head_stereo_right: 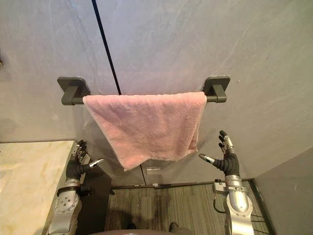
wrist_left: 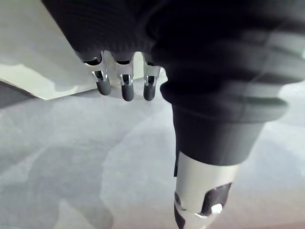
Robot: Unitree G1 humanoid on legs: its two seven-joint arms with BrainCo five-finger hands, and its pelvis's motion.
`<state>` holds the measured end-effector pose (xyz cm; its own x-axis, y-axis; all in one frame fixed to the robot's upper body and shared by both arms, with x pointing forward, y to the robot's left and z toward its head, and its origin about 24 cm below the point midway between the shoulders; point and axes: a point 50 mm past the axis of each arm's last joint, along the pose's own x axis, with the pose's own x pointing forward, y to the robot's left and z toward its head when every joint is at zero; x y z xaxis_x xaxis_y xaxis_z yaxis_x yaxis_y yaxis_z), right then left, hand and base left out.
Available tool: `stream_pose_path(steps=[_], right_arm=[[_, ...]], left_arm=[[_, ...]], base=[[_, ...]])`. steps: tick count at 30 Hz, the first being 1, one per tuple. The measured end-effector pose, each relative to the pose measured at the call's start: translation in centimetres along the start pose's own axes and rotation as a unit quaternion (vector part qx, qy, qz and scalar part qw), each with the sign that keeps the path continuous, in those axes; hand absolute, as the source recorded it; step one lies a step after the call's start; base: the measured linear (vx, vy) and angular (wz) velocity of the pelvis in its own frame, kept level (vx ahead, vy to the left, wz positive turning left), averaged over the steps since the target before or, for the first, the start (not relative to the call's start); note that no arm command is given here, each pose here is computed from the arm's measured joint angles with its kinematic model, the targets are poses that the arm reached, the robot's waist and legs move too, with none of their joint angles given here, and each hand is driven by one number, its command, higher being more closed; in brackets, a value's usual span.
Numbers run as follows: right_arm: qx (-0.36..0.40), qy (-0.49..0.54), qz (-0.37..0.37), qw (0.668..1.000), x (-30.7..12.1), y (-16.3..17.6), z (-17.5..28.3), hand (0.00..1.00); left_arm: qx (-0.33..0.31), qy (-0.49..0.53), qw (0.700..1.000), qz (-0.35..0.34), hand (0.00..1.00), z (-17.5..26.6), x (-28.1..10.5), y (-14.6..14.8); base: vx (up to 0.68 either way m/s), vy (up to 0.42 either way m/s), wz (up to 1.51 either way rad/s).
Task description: Organize washtable
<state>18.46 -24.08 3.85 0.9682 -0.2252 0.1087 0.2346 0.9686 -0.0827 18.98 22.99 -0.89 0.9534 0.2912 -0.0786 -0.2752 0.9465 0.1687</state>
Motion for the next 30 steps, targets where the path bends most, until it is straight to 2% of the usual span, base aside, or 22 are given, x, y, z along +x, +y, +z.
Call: stream_pose_path(steps=[6, 10, 14, 21, 26, 30], right_arm=[[0.0, 0.039, -0.028, 0.999, -1.8, -0.6, -1.4, 0.0], [-0.045, 0.12, -0.029, 0.991, -2.9, -0.5, -4.8, 0.0], [-0.11, 0.216, 0.026, 0.97, -4.6, 0.9, -8.5, 0.0], [-0.184, 0.304, 0.1, 0.93, -6.9, 1.7, -12.2, 0.0], [-0.2, 0.358, 0.124, 0.904, -8.8, 1.3, -14.0, 0.0], [-0.206, 0.361, 0.133, 0.9, -8.2, 2.1, -14.3, 0.0]], left_arm=[[-0.013, 0.028, 0.999, 0.008, 0.0, -1.1, -1.2, -0.2], [-0.005, 0.07, 0.998, 0.002, 0.0, -2.9, -2.2, -0.1], [0.005, 0.157, 0.988, -0.007, 0.0, -6.5, -4.2, 0.0], [0.034, 0.285, 0.957, -0.03, 0.0, -11.3, -8.0, 0.1], [0.049, 0.33, 0.942, -0.038, 0.0, -12.8, -9.7, 0.2], [0.052, 0.314, 0.947, -0.035, 0.0, -12.4, -8.6, 0.2]], base=[[0.0, -0.002, 0.04], [0.0, 0.0, 0.0], [0.0, 0.0, 0.0], [0.0, 0.0, 0.0], [-0.03, -0.004, 0.05], [-0.06, -0.005, -0.07]])
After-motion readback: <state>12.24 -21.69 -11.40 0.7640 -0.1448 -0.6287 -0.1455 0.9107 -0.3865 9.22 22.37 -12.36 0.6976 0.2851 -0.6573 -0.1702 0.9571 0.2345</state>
